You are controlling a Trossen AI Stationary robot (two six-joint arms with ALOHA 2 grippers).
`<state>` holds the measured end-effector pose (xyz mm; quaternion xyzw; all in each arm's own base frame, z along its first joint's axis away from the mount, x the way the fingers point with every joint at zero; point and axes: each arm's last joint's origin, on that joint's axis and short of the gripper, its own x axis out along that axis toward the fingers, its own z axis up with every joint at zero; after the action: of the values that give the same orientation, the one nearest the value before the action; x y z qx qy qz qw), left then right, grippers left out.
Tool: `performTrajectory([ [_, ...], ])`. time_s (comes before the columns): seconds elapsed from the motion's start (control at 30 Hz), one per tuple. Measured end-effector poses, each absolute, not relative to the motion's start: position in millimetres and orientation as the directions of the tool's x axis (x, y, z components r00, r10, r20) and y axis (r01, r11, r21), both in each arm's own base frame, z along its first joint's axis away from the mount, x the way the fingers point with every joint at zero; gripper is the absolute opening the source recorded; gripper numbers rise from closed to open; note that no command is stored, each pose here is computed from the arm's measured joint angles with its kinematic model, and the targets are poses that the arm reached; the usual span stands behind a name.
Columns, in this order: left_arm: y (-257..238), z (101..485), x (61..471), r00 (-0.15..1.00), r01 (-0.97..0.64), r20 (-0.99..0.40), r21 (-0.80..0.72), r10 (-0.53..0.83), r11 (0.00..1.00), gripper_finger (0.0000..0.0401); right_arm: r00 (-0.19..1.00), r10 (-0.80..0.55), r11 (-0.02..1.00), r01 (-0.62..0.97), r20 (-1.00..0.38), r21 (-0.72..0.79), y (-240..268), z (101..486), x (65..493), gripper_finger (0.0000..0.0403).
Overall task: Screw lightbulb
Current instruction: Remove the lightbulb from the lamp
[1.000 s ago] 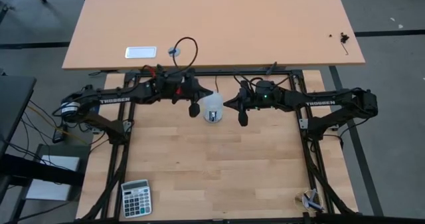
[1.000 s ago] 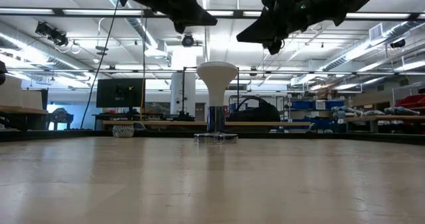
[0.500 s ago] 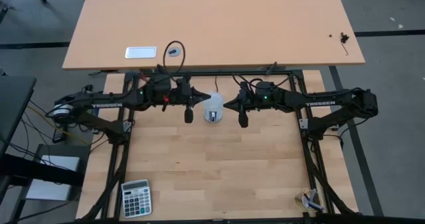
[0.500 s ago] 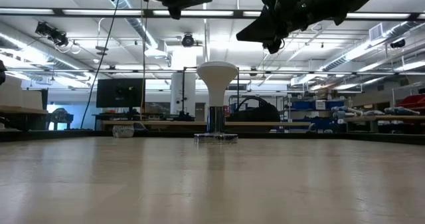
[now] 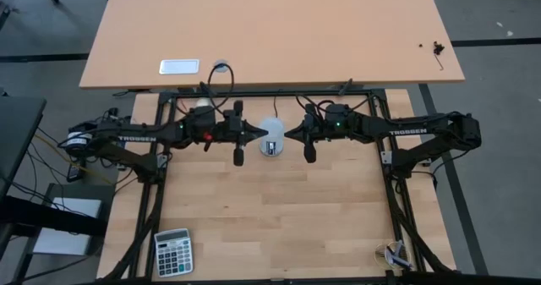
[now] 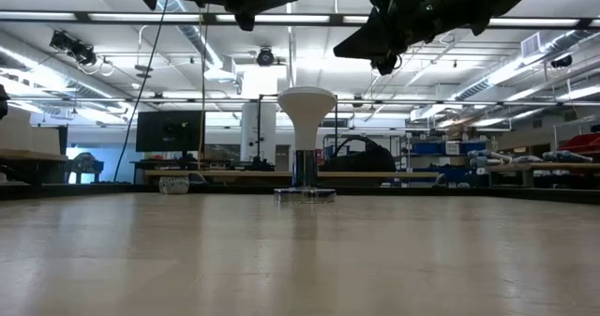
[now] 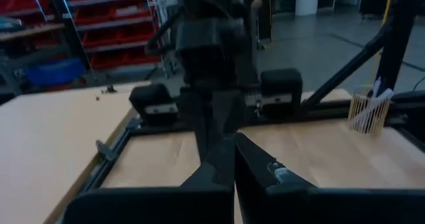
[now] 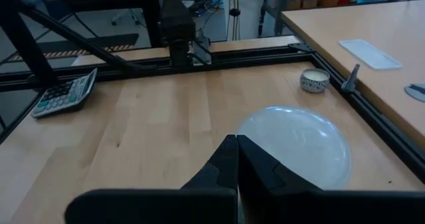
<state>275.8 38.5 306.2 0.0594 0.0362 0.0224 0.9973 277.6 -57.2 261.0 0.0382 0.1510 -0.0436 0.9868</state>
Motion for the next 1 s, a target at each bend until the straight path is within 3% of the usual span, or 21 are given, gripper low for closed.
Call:
performTrajectory([
  [0.5,22.6,292.9,268.7,0.996,0.05,-0.074,0.09,-0.043,0.995,0.0001,0.95,-0.039,0.997,0.058,-0.31,0.051,-47.1,260.1,279.3,0.0009],
  [0.77,11.6,287.3,251.7,0.999,-0.007,-0.048,0.115,0.012,0.993,0.0,0.943,-0.033,0.997,0.052,-0.33,0.05,-45.3,258.1,278.8,0.0009],
  [1.0,11.2,282.6,243.9,0.998,-0.025,-0.049,0.042,0.027,0.999,0.0,0.943,-0.03,0.998,0.048,-0.331,0.049,-44.5,257.9,278.9,0.0009],
])
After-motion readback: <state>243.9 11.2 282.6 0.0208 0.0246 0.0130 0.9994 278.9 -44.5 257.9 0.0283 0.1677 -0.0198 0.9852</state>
